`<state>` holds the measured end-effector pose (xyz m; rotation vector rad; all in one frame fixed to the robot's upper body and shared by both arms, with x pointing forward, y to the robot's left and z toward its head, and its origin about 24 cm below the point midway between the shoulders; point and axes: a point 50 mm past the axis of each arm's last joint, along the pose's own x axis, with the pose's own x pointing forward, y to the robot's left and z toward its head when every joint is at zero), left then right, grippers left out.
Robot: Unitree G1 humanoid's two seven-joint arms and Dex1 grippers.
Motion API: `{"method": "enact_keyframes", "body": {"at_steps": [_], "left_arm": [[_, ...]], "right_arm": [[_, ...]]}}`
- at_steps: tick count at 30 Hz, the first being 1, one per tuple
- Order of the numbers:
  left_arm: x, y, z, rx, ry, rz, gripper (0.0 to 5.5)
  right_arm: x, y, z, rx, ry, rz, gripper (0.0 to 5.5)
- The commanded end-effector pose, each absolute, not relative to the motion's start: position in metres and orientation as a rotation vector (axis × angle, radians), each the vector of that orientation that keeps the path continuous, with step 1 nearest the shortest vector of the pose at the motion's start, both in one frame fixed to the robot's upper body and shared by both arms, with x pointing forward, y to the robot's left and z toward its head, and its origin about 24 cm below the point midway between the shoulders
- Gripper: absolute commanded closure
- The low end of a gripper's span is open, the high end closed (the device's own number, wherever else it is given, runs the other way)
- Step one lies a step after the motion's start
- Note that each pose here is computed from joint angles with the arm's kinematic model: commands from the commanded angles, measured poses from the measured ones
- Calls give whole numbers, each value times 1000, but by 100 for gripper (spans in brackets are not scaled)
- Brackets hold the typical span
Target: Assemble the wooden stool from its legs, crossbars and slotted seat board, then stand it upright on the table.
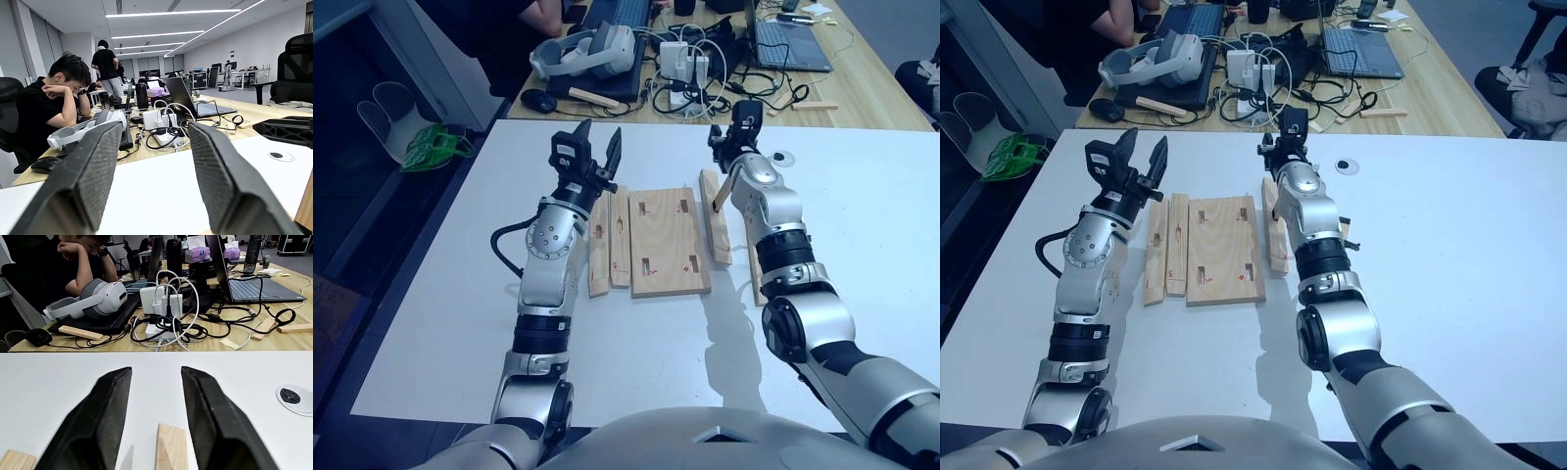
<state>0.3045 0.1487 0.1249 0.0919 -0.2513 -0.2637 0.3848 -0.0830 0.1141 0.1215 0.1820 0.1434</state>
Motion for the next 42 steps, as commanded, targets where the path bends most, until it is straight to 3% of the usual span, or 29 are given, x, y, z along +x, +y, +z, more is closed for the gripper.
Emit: {"method": "enact_keyframes", "body": {"at_steps": [1,4,6,13,19,28,42], "left_arm": [[307,149,126,92,-244,-264,303],[308,149,126,94,-242,-265,303],[308,149,126,97,-242,-265,303],[308,150,126,95,-240,-263,303],[308,148,126,92,-240,-264,303],[308,149,125,89,-241,-258,303],[309,150,124,88,-239,-257,303]], "right_arm": [[378,-81,115,103,67,150,363],[371,-72,144,54,-156,216,363],[367,-64,150,46,-197,277,363],[357,-41,133,218,145,450,363],[354,-71,99,169,400,190,363],[353,-90,88,59,473,46,363],[352,-101,84,143,494,-78,363]]}}
